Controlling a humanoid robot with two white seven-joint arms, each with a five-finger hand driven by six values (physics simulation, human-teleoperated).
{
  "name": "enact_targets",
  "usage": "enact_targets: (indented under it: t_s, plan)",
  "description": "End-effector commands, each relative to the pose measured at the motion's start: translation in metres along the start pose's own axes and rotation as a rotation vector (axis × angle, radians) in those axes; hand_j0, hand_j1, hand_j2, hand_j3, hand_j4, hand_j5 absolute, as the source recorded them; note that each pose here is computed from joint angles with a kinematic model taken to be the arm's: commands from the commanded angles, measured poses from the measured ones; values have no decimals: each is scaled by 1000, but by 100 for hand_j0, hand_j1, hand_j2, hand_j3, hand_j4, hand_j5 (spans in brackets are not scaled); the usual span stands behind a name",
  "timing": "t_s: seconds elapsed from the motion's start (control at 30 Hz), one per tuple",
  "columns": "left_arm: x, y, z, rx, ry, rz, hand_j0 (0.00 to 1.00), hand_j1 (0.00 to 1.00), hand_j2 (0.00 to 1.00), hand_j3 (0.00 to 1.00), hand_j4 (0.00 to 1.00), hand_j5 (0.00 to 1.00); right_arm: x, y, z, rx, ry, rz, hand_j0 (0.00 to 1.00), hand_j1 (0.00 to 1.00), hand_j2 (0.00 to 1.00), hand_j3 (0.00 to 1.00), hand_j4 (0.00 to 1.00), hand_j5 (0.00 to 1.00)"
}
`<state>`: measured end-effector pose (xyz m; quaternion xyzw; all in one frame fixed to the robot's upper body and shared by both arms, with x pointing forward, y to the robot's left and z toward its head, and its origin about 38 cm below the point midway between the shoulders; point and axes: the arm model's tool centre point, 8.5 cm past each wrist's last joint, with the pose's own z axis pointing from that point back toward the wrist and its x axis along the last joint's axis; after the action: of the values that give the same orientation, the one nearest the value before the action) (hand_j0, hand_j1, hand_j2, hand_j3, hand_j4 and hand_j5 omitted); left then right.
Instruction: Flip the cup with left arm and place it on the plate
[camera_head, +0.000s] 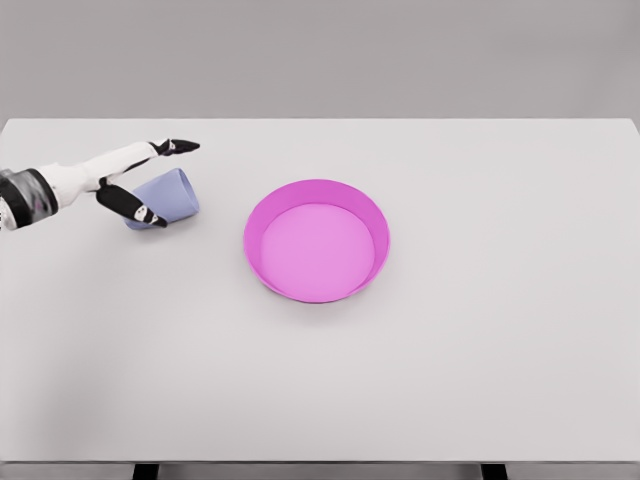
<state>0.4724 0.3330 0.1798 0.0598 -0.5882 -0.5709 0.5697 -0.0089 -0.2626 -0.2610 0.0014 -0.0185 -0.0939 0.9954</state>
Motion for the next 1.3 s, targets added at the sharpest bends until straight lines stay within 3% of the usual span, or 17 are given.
enact_targets:
  t_s: [0.0,0.33,0.47,0.63,0.83,0.97,1.27]
  plan:
    - [-4,-3,-4,-2,30,31,100,100,100,100,100,100,0,0,0,0,0,-1,100,100,100,100,100,100]
    - [-16,-5,-5,-17,115,-4,100,100,100,100,100,100,0,0,0,0,0,-1,100,100,100,100,100,100]
    - [-11,-10,-13,-20,99,7,100,100,100,100,100,100,0,0,0,0,0,-1,100,100,100,100,100,100]
    - [-13,-13,-18,-19,110,23,89,89,89,89,89,89,0,0,0,0,0,-1,100,100,100,100,100,100]
    - [-16,-17,-24,-21,143,52,89,89,89,89,89,89,0,0,0,0,0,-1,100,100,100,100,100,100]
    - [-15,-15,-24,-17,137,51,76,76,76,76,76,76,0,0,0,0,0,-1,100,100,100,100,100,100]
    - [-7,-11,-26,2,96,65,74,74,74,74,74,74,0,0,0,0,0,-1,100,100,100,100,100,100]
